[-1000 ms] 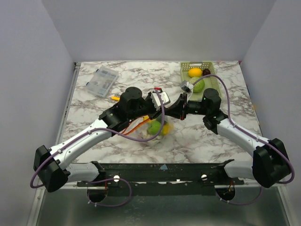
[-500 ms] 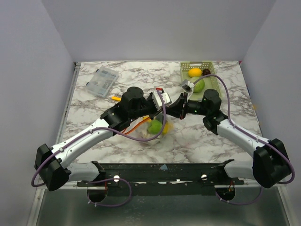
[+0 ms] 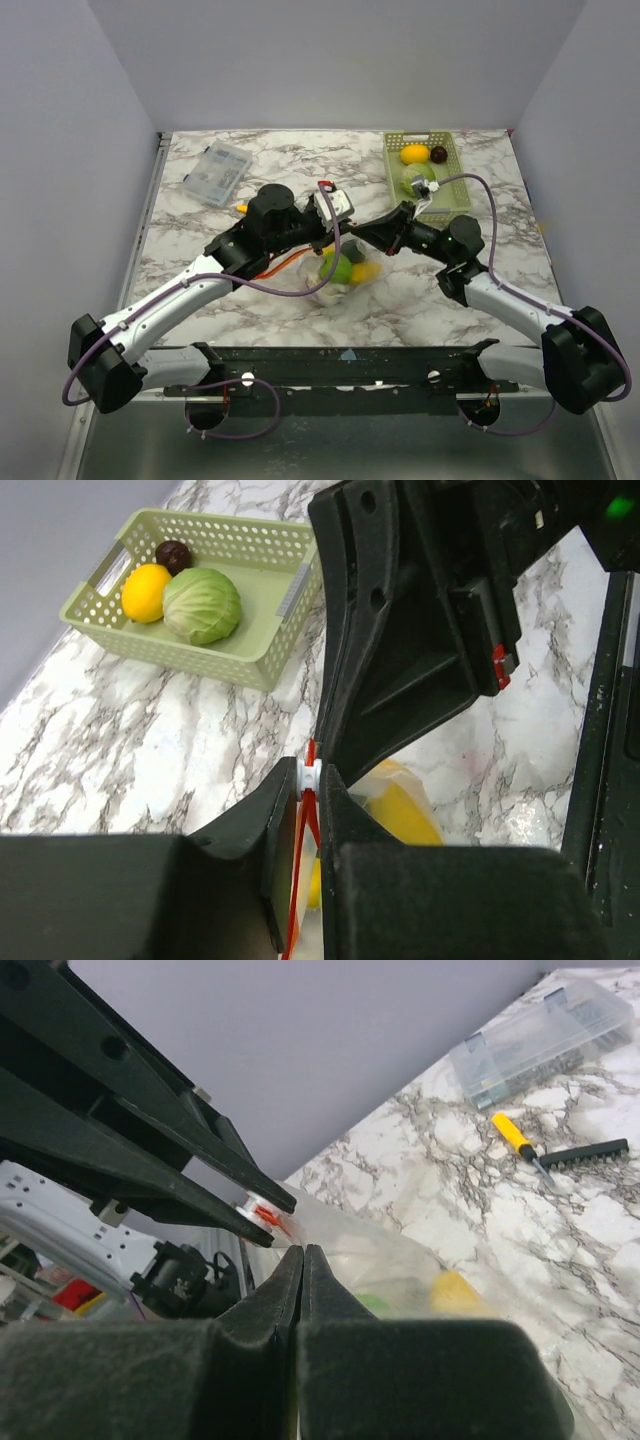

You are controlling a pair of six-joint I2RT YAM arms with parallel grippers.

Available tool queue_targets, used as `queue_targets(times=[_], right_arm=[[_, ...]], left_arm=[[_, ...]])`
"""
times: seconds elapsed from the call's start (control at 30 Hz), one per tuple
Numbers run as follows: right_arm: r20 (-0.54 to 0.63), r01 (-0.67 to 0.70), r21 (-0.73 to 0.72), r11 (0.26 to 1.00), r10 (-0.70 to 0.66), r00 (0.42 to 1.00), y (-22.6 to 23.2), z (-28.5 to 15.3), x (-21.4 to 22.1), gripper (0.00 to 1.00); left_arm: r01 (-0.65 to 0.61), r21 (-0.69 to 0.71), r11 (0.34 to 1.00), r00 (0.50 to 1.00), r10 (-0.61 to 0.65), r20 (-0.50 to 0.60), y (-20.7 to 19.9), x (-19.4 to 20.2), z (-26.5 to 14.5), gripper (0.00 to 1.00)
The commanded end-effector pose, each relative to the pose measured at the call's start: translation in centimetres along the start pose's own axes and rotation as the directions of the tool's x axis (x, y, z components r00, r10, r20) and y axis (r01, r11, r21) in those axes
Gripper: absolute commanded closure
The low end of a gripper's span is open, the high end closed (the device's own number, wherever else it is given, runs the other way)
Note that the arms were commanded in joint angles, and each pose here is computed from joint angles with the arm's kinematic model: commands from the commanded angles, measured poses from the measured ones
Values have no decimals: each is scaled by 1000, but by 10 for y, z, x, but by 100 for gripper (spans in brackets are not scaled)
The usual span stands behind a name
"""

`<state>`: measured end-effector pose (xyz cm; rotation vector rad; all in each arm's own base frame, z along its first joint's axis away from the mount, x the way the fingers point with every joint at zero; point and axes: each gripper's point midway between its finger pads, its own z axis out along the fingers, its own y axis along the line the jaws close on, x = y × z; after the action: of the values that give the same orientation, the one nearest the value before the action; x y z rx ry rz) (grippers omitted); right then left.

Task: Place the food in the zip-top bag and seal the zipper
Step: Zip the zipper food storage bag at the center of the board.

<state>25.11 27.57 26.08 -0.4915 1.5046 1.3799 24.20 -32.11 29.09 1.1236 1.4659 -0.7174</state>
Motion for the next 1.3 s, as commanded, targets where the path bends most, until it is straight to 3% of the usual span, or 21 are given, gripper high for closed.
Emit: queue_targets(times=[0.0, 0.17, 0.37, 0.4, 0.53, 0.6, 0.8, 0.9, 0.97, 1.03, 1.13, 1.17, 1.27], right_arm=[[170, 9, -21, 1000, -5, 985, 15, 0, -40, 100], [132, 16, -44, 999, -10, 991, 17, 3, -36, 100], [-46, 139, 29, 990, -138, 989, 3, -2, -14, 99], [-68, 167, 10, 986, -166, 984, 6, -4, -11, 96], [-163, 207, -51, 977, -212, 964, 10, -9, 6, 59], [-195, 207, -95, 974, -222, 955, 12, -7, 11, 46], [-179, 265, -187, 946, -298, 938, 16, 4, 6, 33], [-169, 273, -270, 923, -325, 931, 25, 7, 5, 32], [-177, 251, -312, 916, -316, 932, 29, 8, 8, 38], [-194, 215, -340, 916, -292, 937, 30, 9, 12, 53], [-196, 164, -364, 917, -248, 949, 36, 8, 12, 91], [-191, 155, -360, 920, -236, 953, 37, 8, 12, 99], [-185, 133, -339, 931, -204, 961, 36, 6, 14, 100]], left_arm=[[80, 7, 997, 997, -80, 14, -3, 6, -8, 100], [134, 43, 990, 989, -136, 58, -9, -3, -6, 100], [197, 75, 977, 974, -204, 101, -9, -19, -11, 100], [200, 83, 976, 971, -209, 114, -8, -24, -12, 100], [233, 124, 965, 962, -247, 119, -10, -29, -15, 100], [250, 147, 957, 956, -268, 117, -12, -30, -15, 100], [261, 231, 937, 954, -288, 88, -24, -27, -15, 100], [264, 249, 932, 954, -291, 77, -28, -25, -16, 100], [257, 262, 930, 955, -286, 79, -30, -27, -17, 100], [251, 263, 932, 956, -281, 82, -30, -28, -18, 100], [257, 256, 932, 957, -283, 68, -30, -26, -19, 97], [256, 244, 935, 958, -280, 66, -28, -25, -20, 94], [245, 181, 953, 965, -258, 53, -20, -15, -23, 75]])
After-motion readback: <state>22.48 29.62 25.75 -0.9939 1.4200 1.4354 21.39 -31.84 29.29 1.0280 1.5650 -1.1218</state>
